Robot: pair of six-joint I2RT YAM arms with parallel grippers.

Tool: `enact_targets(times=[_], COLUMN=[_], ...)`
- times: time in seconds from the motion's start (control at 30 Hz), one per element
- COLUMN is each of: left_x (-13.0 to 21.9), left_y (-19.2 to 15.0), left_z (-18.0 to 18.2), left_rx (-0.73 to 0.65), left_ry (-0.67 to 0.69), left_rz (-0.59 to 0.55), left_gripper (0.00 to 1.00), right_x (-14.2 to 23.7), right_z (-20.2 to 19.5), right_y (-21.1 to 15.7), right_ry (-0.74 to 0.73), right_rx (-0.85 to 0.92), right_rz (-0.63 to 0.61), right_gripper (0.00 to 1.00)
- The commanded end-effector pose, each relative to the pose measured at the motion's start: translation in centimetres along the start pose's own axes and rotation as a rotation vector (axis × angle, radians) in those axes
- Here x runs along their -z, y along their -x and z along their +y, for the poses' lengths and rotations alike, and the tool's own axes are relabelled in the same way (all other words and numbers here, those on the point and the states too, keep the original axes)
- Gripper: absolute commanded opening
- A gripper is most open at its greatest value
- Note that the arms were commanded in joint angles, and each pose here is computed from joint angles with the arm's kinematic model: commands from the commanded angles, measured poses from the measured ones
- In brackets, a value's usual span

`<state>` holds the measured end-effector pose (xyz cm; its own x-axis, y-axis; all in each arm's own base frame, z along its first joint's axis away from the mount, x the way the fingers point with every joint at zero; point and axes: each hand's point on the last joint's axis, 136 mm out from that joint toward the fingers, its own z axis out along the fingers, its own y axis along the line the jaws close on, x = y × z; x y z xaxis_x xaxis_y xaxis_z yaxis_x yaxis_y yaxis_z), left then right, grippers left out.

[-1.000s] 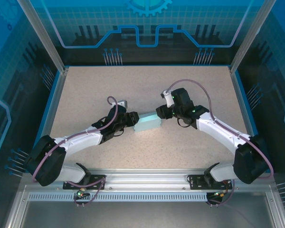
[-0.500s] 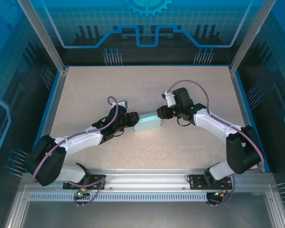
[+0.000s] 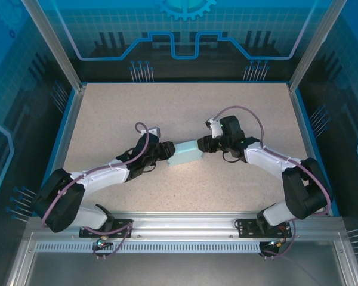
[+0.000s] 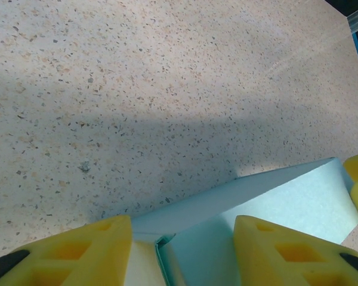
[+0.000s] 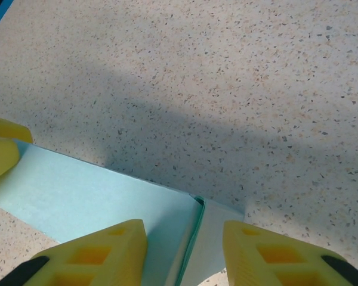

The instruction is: Fold the paper box

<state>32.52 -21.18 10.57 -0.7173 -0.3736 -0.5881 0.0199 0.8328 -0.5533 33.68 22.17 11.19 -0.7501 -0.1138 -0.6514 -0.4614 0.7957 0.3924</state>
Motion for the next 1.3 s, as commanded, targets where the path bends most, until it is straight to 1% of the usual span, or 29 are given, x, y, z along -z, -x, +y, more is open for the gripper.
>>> enact_targets(times=[0.0,0.43,0.67,0.87,0.93,1.03,1.27], left_x=[-0.6,-1.8,-3.2,-2.8,-2.6,-2.4,-2.3], left_y=[-5.0,-2.7,-1.0,0.5,0.3,-1.1,-5.1], left_z=[4.2,2.3,0.8,-0.2,0.0,1.1,5.3], left_rx=[-0.018,-0.045,-0.084,-0.109,-0.111,-0.104,-0.061], left_ry=[0.126,0.084,0.063,0.036,0.038,0.055,0.137], left_rz=[0.158,0.100,0.065,0.028,0.040,0.079,0.150], left_gripper=[0.51,0.48,0.48,0.52,0.52,0.51,0.51], right_x=[-1.3,-0.1,0.6,0.7,0.6,0.4,-0.1], right_z=[-2.0,-1.5,-1.8,-1.9,-2.1,-2.5,-3.6], right_y=[-6.2,-2.4,-1.6,-2.2,-2.7,-3.6,-7.1], right_ry=[-0.049,-0.068,-0.088,-0.088,-0.094,-0.103,-0.134], right_rx=[-0.090,-0.068,-0.064,-0.078,-0.084,-0.102,-0.164], right_rz=[0.189,0.075,0.028,0.030,0.034,0.048,0.130], right_gripper=[0.40,0.40,0.39,0.39,0.39,0.39,0.38])
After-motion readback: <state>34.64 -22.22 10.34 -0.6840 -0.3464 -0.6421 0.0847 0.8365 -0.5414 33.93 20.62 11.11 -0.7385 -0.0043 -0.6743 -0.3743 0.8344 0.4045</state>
